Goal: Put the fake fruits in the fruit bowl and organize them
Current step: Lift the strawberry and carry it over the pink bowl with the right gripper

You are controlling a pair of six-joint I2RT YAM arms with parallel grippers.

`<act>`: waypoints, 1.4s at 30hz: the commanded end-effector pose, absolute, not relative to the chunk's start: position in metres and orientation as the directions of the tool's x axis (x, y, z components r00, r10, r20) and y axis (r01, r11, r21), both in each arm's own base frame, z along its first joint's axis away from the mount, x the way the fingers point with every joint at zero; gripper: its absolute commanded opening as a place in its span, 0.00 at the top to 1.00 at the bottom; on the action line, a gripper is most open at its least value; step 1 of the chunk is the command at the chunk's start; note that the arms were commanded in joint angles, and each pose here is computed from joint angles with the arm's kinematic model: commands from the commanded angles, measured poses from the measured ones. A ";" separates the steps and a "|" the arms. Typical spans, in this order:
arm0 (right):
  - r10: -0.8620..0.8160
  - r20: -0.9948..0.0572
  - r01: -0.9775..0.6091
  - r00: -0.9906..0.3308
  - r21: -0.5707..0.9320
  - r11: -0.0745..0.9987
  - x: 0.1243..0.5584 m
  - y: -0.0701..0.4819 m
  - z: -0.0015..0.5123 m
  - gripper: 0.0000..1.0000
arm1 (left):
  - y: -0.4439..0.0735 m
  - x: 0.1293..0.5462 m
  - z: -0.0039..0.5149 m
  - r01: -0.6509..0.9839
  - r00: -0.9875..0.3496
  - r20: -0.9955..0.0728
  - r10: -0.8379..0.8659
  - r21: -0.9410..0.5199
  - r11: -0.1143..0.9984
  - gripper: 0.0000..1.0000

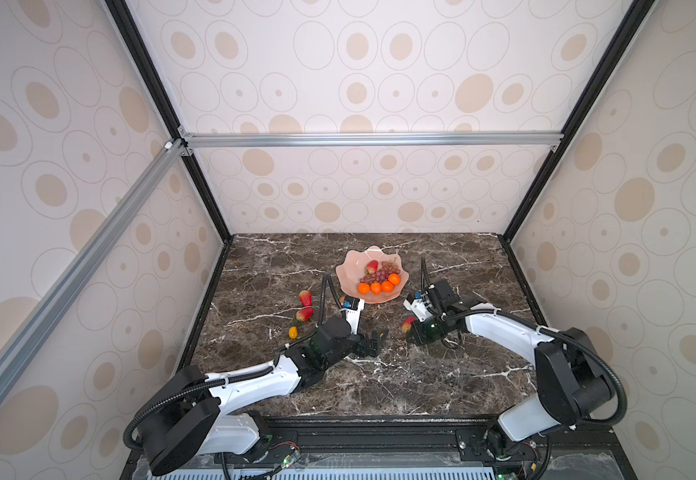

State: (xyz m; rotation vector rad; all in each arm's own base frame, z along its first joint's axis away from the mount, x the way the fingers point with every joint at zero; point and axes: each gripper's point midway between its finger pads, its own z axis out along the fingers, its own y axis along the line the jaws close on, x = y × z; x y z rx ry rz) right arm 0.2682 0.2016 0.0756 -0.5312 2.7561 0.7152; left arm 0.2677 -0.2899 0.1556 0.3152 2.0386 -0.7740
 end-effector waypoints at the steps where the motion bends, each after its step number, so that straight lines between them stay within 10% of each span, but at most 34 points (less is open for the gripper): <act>1: -0.305 -0.391 -0.460 -0.868 0.404 0.791 0.264 0.203 0.095 1.00 | -0.276 0.287 0.177 0.452 -0.511 -0.853 -0.108 -0.374 0.810 0.02; 12: -0.183 -0.547 -0.444 -0.817 0.394 0.805 0.304 0.214 0.141 1.00 | -0.235 0.329 0.191 0.347 -0.483 -0.847 -0.221 -0.417 0.840 0.02; 42: 0.102 -0.526 -0.058 -0.844 0.279 0.958 0.491 0.296 0.126 1.00 | -0.195 0.390 0.228 0.272 -0.448 -0.846 -0.290 -0.438 0.857 0.02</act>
